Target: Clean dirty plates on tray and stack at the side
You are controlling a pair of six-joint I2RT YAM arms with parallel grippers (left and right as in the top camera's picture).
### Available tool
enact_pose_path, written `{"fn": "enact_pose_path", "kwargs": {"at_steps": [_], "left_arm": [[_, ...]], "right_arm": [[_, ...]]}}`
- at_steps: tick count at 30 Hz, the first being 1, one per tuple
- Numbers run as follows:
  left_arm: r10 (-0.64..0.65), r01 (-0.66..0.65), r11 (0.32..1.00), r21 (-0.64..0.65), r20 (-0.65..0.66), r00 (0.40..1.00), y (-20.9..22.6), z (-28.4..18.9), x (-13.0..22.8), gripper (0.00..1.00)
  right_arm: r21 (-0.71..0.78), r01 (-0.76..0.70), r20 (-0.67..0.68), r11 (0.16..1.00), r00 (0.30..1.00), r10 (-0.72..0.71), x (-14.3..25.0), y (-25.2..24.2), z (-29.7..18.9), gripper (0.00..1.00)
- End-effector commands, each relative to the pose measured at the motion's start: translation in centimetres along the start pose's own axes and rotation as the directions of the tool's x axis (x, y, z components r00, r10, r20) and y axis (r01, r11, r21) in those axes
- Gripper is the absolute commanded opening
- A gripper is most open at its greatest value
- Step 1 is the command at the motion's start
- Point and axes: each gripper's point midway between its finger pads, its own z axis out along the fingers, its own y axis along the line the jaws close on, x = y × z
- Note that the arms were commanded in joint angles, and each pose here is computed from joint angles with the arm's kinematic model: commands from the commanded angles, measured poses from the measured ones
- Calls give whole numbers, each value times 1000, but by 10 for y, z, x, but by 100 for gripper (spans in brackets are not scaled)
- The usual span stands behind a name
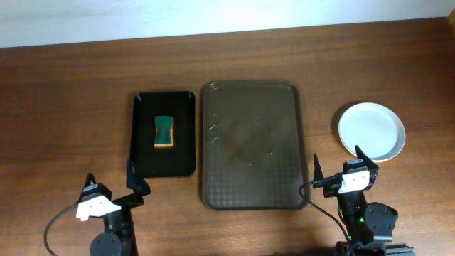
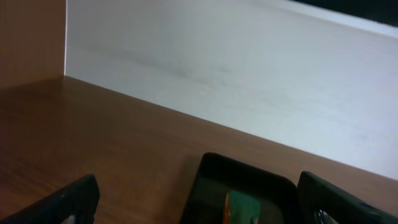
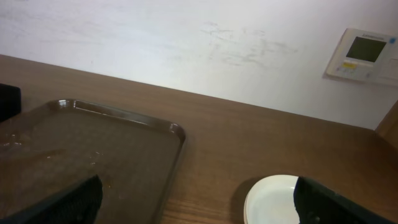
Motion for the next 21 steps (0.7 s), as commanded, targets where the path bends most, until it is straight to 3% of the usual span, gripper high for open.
{"fn": "enact_pose_path", "kwargs": {"at_steps": [1, 4, 21], "left_arm": [[-8, 8, 1000, -8, -16, 1000, 2, 0, 5, 100], [11, -13, 1000, -25, -87, 996, 6, -1, 23, 100], [11, -13, 1000, -24, -86, 996, 6, -1, 23, 100]], "right_arm": [[9, -5, -5, 1000, 1000, 5, 3, -1, 0, 98], [9, -5, -5, 1000, 1000, 5, 3, -1, 0, 98], [9, -5, -5, 1000, 1000, 5, 3, -1, 0, 98]]}}
